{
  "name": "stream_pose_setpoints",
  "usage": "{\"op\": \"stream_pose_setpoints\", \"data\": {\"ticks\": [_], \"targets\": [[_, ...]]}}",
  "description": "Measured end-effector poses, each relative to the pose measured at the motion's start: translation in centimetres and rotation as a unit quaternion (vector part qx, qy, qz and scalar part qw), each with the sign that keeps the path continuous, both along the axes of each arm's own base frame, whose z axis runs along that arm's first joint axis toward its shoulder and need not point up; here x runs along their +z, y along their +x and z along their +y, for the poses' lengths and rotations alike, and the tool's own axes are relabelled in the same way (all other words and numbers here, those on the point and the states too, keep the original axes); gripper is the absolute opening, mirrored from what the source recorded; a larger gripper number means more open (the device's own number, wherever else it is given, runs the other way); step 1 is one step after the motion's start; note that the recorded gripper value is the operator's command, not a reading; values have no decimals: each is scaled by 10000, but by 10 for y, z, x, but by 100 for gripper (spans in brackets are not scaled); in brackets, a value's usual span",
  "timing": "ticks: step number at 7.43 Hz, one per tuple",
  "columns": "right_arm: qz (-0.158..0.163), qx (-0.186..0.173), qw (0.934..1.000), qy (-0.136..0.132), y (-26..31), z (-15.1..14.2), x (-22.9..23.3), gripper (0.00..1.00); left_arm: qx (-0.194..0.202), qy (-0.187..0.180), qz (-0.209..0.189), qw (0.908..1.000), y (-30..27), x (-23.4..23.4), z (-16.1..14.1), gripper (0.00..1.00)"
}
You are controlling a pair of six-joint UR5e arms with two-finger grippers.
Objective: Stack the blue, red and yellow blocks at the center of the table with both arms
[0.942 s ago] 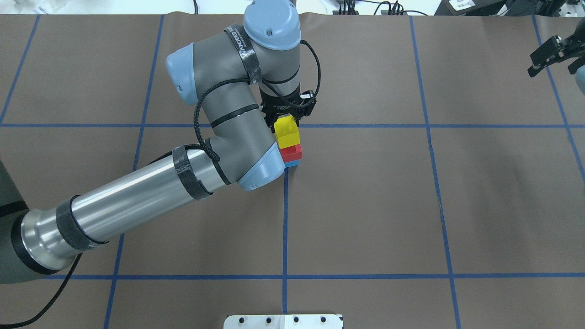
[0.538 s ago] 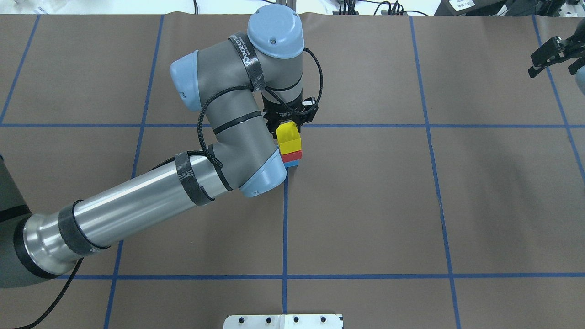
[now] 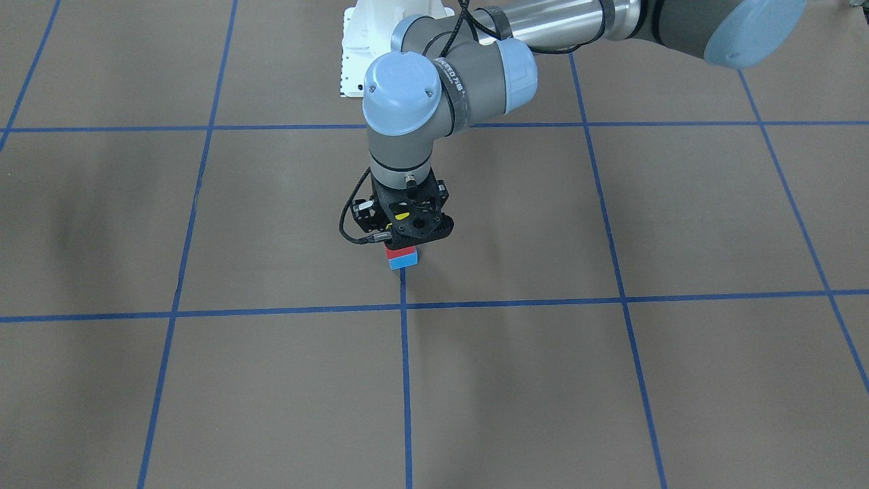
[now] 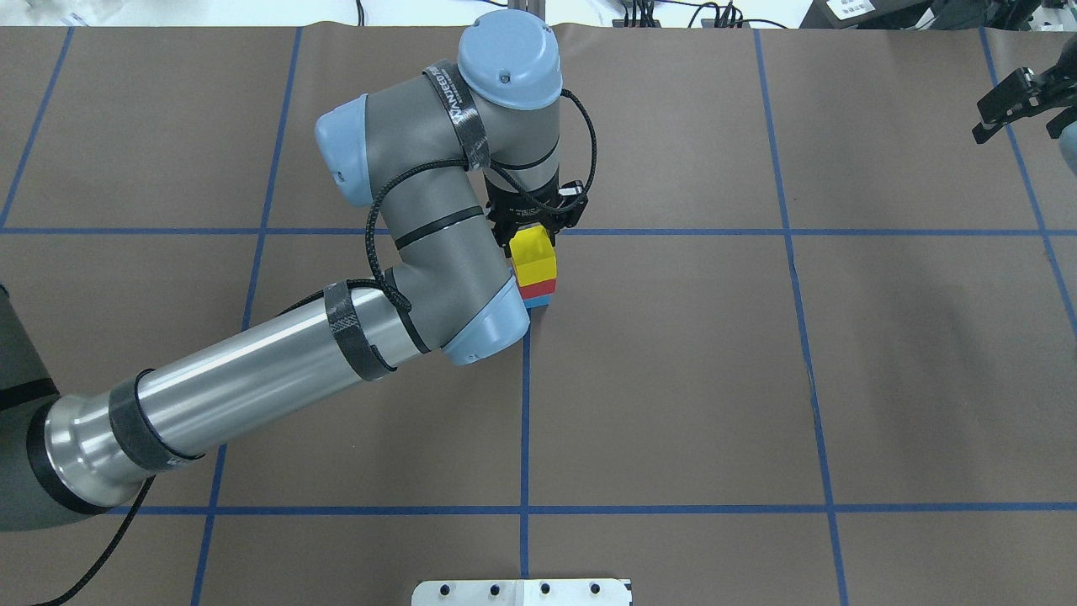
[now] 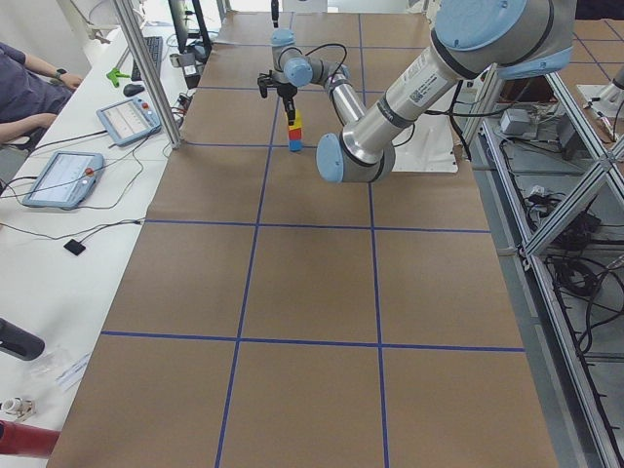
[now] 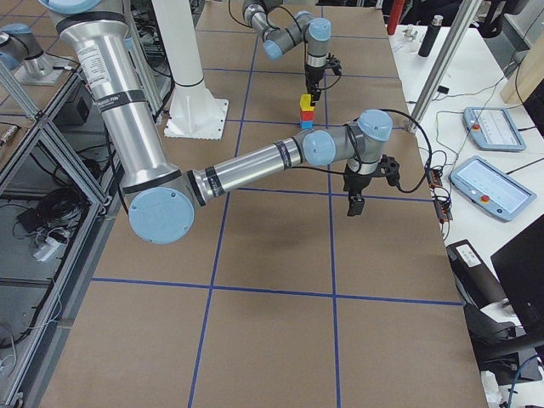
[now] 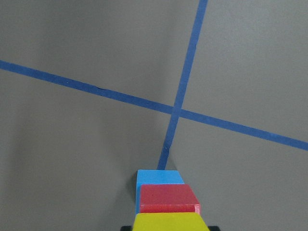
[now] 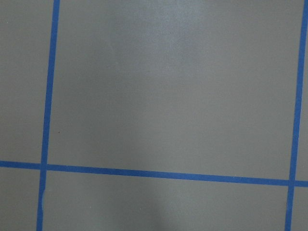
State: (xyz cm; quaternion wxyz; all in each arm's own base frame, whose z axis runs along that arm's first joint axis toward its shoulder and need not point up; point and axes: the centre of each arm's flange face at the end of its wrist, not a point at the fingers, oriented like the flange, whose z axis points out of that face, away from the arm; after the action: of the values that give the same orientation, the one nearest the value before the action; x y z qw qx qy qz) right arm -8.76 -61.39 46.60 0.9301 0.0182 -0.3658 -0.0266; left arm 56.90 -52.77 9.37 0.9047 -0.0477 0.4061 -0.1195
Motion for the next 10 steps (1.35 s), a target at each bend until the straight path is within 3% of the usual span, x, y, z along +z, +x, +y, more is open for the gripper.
{"op": "stream_pose_setpoints", "data": {"ticks": [1,2,3,10], "targets": [[0,0,10000,-1,0,0,0,100,6,-2,0,10000,0,1,0,12],[1,-1,10000,-1,0,0,0,100,10,-2,4,10000,0,2,0,59],[1,-4,10000,0,0,0,0,100,11,-1,10,10000,0,1,0,99],[0,-6,10000,-3,0,0,2,100,-13,58,89,9999,-10,-10,5,100]]}}
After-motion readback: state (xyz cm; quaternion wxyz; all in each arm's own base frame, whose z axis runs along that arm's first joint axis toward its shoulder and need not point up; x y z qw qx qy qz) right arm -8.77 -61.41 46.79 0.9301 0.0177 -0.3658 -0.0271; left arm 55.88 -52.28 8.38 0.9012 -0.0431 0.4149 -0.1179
